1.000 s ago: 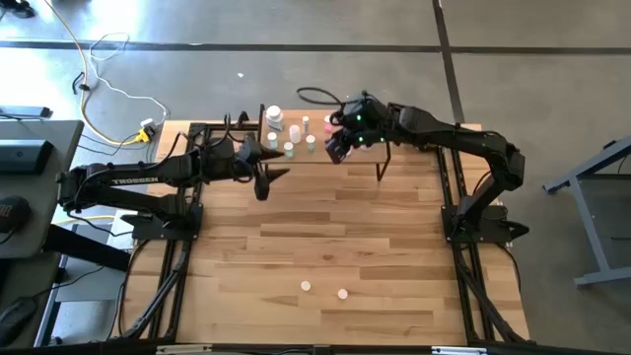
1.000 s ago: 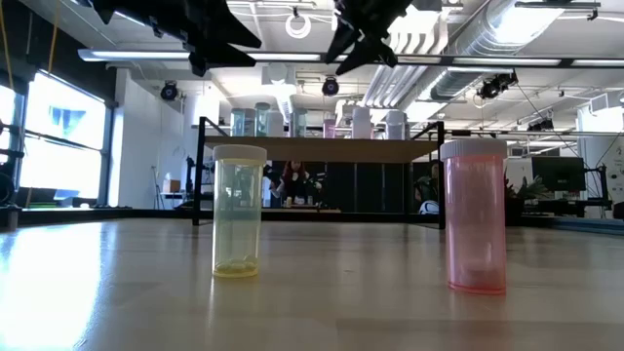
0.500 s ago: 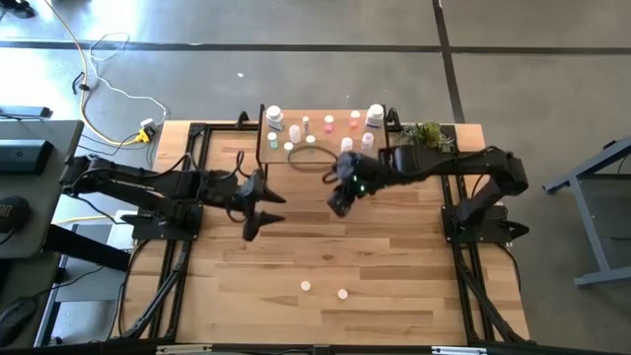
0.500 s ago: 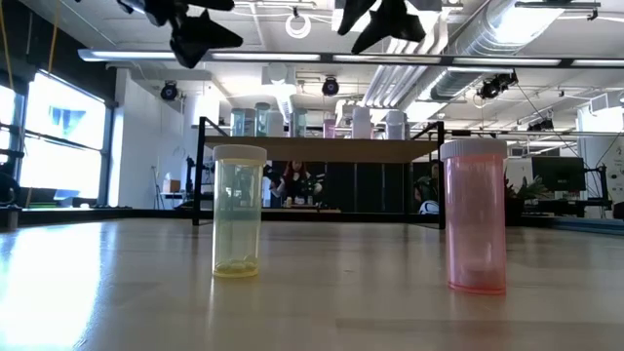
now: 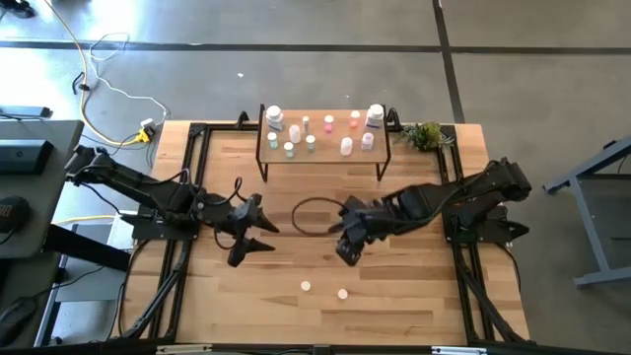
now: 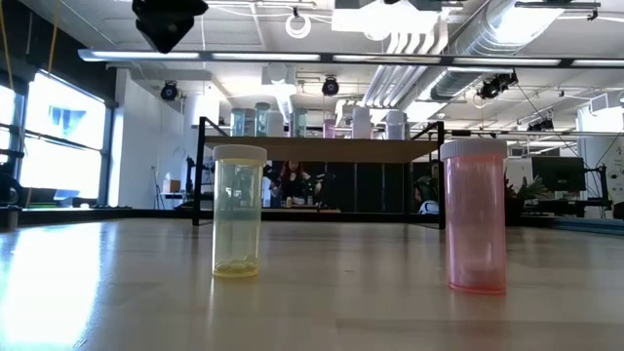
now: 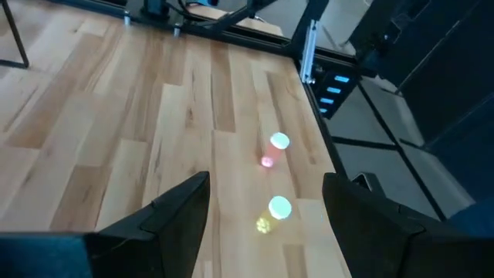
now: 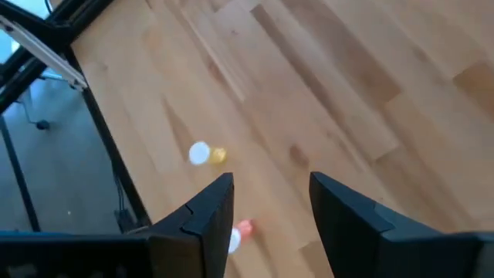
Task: Pick and place medicine bottles onto shelf by color
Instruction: Put the red medicine bottle on the shelf
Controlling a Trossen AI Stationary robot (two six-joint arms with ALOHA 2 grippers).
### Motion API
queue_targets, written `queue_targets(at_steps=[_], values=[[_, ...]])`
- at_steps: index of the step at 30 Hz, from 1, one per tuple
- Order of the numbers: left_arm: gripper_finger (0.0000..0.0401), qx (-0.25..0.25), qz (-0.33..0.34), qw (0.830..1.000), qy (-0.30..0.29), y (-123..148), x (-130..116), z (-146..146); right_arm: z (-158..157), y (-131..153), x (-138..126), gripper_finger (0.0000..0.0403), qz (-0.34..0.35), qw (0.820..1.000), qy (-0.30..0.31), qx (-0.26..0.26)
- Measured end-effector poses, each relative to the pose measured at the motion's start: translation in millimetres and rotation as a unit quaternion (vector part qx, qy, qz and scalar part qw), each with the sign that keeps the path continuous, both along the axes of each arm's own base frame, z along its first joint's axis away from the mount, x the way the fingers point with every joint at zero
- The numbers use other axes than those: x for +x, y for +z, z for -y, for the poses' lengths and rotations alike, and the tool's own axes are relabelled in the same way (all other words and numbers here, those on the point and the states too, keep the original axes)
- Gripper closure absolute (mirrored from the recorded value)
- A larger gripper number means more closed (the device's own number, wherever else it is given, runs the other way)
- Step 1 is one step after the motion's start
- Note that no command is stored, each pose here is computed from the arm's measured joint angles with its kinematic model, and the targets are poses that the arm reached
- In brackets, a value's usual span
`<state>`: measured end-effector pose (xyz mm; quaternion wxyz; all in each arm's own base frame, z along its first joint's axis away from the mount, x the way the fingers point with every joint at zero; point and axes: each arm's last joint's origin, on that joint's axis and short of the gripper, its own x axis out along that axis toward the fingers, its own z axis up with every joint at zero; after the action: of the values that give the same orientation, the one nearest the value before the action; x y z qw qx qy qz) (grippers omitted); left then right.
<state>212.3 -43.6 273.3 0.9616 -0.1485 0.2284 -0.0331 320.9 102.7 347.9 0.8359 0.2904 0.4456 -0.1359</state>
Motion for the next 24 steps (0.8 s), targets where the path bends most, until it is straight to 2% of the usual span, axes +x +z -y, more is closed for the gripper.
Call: queue_targets(at_steps=[7, 12, 17, 24], values=[[0.016, 0.013, 0.003, 1.0, -0.004, 0, -3, 12, -35, -13, -5, 0.0207, -0.029, 0.999, 0.011, 0.012], [0.016, 0.009, -0.001, 1.0, -0.003, -1, -5, 17, -64, -34, -4, 0.0199, -0.052, 0.993, 0.103, -0.034], [0.016, 0.009, -0.001, 1.0, -0.009, -1, -6, 20, -90, -59, 1, 0.0198, -0.069, 0.977, 0.185, -0.081], [0.016, 0.009, -0.002, 1.0, -0.011, -1, -6, 21, -112, -89, 12, 0.0198, -0.072, 0.959, 0.245, -0.12]])
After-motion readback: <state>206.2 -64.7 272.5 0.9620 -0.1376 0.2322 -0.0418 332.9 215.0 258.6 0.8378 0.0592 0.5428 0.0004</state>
